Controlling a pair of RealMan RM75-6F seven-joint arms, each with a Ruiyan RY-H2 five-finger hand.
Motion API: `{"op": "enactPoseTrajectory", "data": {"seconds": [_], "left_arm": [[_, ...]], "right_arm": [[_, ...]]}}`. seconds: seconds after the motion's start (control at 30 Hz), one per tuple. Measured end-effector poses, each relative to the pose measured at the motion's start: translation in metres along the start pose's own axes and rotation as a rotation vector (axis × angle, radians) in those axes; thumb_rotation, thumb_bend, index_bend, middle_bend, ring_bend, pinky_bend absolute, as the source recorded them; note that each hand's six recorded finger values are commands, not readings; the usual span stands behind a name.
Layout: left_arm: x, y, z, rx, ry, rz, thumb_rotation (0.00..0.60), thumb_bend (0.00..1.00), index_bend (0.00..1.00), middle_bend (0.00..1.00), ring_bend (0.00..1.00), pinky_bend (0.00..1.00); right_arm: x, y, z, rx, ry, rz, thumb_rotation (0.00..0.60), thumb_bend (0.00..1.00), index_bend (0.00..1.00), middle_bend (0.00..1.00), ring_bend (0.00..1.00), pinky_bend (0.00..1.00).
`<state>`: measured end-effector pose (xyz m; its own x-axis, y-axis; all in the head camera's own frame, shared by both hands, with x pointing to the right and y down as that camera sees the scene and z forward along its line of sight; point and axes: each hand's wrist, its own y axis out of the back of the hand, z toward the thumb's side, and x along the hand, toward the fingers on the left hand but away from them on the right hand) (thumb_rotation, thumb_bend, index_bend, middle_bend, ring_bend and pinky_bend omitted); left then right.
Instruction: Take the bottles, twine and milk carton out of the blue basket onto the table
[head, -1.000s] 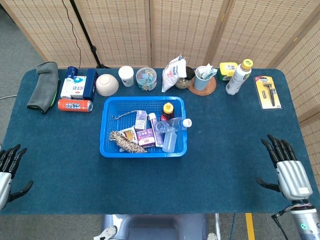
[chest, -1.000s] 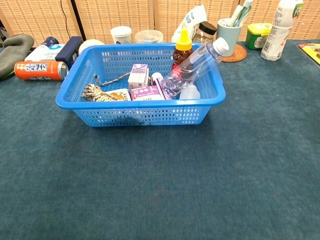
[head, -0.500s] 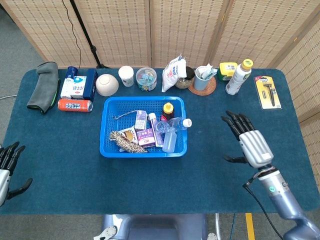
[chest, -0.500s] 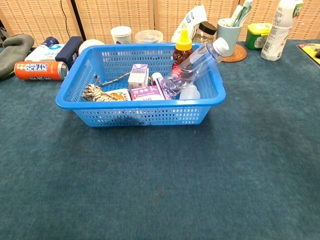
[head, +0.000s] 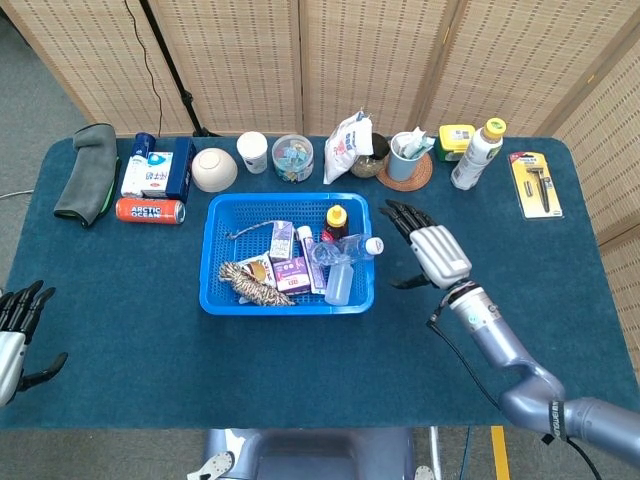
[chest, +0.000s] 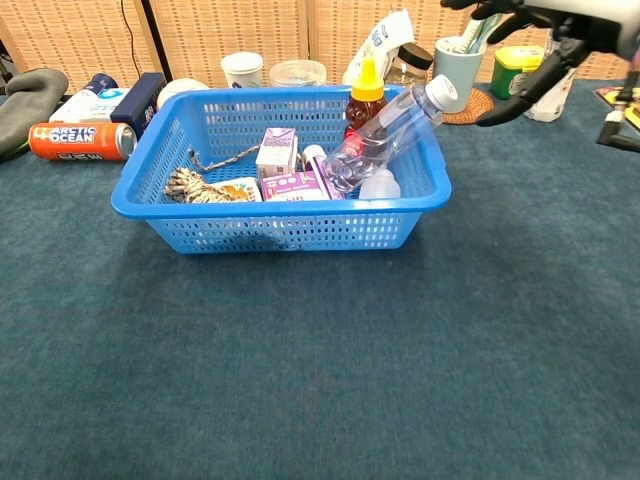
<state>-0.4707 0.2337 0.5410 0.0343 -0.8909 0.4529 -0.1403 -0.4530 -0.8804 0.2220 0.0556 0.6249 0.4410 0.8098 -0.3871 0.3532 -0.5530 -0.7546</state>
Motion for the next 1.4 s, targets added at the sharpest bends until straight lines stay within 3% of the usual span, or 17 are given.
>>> {"op": "enactPoseTrajectory", "data": {"seconds": [0.23, 0.67, 1.07, 1.23, 1.4], "left_arm": [[0.004, -0.002, -0.001, 0.004, 0.012, -0.009, 0.6, 0.23, 0.0, 0.0, 0.0, 0.0], [0.007, -0.004, -0.002, 0.008, 0.025, -0.016, 0.6, 0.23, 0.0, 0.0, 0.0, 0.0], [0.008, -0.004, -0.005, 0.006, 0.034, -0.016, 0.6, 0.23, 0.0, 0.0, 0.0, 0.0], [0.009, -0.003, -0.007, 0.002, 0.04, -0.013, 0.6, 0.23, 0.0, 0.0, 0.0, 0.0], [0.008, -0.003, -0.007, 0.002, 0.037, -0.015, 0.6, 0.23, 0.0, 0.0, 0.0, 0.0]], "right_arm": [[-0.014, -0.008, 0.001, 0.004, 0.001, 0.0, 0.6, 0.0, 0.07, 0.15, 0.15, 0.31], [-0.032, -0.023, 0.002, 0.012, -0.002, -0.008, 0.6, 0.0, 0.19, 0.21, 0.19, 0.35], [-0.05, -0.039, 0.008, 0.005, -0.005, -0.012, 0.6, 0.0, 0.37, 0.37, 0.34, 0.44], [-0.052, -0.04, 0.011, -0.007, 0.002, -0.037, 0.6, 0.1, 0.49, 0.5, 0.43, 0.49], [-0.052, -0.035, 0.014, -0.019, 0.016, -0.071, 0.6, 0.18, 0.55, 0.55, 0.47, 0.51]]}}
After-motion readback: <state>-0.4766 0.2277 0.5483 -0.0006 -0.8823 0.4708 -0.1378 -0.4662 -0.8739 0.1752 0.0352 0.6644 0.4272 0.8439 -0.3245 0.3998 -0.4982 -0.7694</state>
